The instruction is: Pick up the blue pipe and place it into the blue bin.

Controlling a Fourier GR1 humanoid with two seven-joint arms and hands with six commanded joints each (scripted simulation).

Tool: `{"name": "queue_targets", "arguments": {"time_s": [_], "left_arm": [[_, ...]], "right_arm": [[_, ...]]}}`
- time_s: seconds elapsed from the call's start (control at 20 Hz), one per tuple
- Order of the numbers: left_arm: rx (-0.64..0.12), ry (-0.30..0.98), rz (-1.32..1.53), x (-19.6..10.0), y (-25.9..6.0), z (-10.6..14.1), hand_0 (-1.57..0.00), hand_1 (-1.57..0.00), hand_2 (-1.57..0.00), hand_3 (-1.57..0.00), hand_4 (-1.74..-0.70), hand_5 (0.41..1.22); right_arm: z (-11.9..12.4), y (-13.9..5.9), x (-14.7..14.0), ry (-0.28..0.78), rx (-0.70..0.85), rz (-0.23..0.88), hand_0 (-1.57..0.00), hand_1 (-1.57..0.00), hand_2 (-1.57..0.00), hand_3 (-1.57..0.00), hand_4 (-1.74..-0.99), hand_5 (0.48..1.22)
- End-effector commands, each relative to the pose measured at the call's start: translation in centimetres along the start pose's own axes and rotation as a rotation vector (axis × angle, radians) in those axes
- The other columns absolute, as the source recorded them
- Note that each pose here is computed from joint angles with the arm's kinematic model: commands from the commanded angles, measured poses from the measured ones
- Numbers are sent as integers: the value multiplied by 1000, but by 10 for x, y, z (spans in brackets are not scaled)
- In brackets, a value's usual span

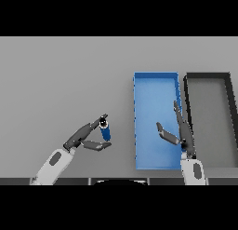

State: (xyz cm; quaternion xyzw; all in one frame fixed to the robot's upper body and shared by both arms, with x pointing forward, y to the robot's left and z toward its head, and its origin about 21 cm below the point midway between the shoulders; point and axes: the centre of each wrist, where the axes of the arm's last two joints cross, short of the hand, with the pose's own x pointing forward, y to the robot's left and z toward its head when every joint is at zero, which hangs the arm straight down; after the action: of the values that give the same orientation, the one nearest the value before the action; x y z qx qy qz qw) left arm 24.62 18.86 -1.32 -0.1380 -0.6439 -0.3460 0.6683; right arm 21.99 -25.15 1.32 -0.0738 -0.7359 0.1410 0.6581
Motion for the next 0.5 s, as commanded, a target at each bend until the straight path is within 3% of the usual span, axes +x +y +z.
{"name": "queue_targets", "arguments": {"time_s": [0.0,0.25,0.45], "left_arm": [[-1,1,-11,-1,0,-4,1,1,1,1,-1120,456],[-12,29,-33,-10,-15,-20,1,1,1,1,-1062,420],[-14,-19,39,-11,-25,-31,1,0,-54,-40,-1140,502]], "right_arm": [[1,0,1,-9,-3,-1,1,1,1,1,-1211,634],[-1,-7,-1,-3,-1,18,1,1,1,1,-1214,645],[7,-3,-4,-13,2,16,1,1,1,1,-1210,653]]}}
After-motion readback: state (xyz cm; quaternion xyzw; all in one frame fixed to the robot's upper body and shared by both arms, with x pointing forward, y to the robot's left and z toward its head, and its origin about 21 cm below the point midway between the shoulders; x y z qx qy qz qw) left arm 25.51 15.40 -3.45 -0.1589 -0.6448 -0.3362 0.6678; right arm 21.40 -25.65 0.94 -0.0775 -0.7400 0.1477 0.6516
